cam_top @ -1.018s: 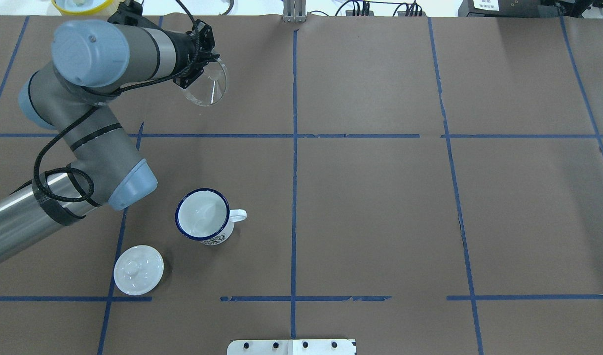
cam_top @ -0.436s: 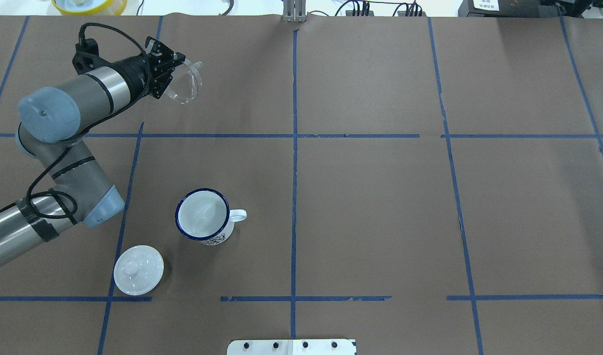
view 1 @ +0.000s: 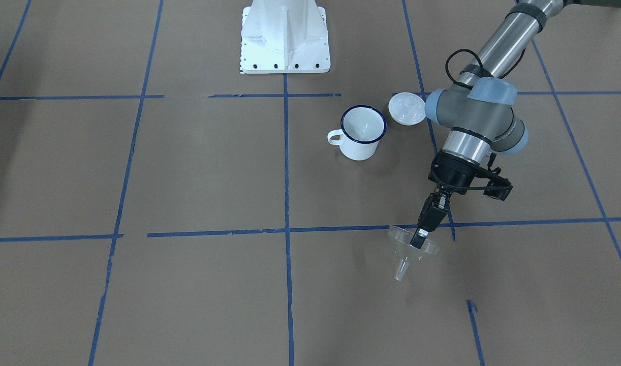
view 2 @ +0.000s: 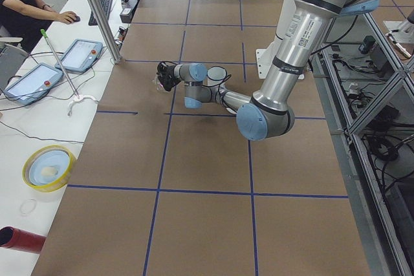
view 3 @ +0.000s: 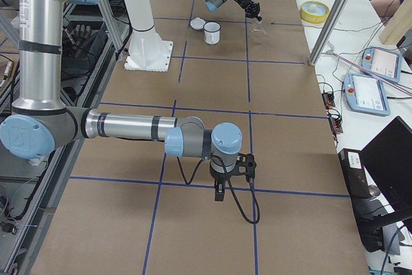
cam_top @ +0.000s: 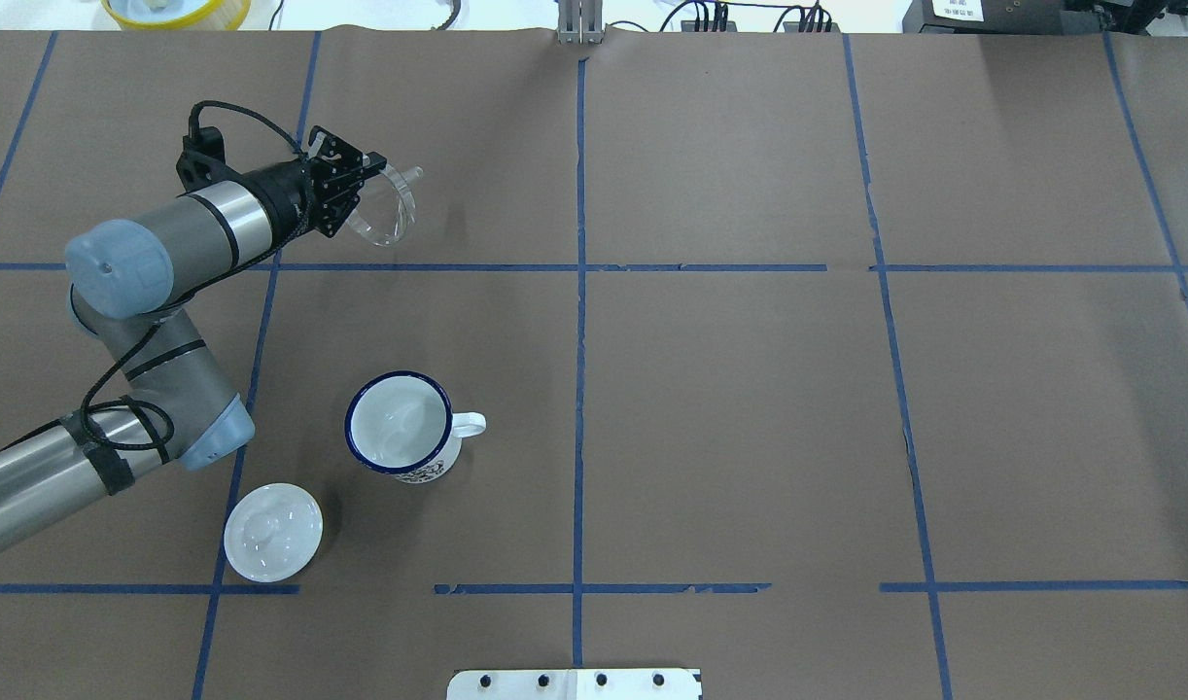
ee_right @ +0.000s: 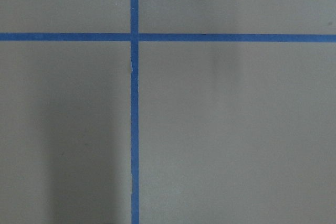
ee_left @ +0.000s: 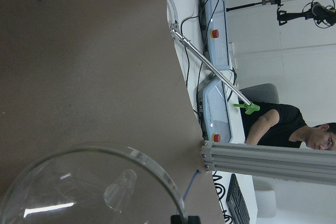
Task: Remove funnel from cup
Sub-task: 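Lower the funnel onto the table and open the left gripper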
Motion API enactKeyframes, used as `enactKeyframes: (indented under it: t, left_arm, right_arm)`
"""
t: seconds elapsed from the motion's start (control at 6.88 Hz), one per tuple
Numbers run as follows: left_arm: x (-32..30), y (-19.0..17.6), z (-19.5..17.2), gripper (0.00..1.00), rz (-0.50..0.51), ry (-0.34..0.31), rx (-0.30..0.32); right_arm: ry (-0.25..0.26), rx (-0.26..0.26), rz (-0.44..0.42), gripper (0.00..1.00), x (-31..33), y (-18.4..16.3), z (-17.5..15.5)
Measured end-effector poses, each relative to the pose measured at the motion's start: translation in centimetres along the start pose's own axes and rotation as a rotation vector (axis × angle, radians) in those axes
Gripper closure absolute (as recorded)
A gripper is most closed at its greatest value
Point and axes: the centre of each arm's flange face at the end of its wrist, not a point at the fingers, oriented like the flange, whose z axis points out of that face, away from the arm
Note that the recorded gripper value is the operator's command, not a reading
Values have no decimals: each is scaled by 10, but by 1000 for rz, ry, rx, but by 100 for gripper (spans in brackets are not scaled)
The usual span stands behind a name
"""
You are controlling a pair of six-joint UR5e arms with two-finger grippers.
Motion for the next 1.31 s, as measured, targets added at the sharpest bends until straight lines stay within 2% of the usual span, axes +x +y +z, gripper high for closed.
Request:
enactKeyframes:
  t: [0.87,1.02,1.16,1.31]
  left_arm:
    - [-5,-10,21,100,77,-43,-2]
    - [-5,-11,26,90,81,-50,-2]
    - [-5,-11,29,1,83,-53,-2]
    - [-4,-11,30,0,95,-53,-2]
  right_arm:
    - [0,0,0,0,0,0,0]
    - [0,0,0,0,0,0,0]
    - [0,0,0,0,0,0,0]
    - [0,0,0,0,0,0,0]
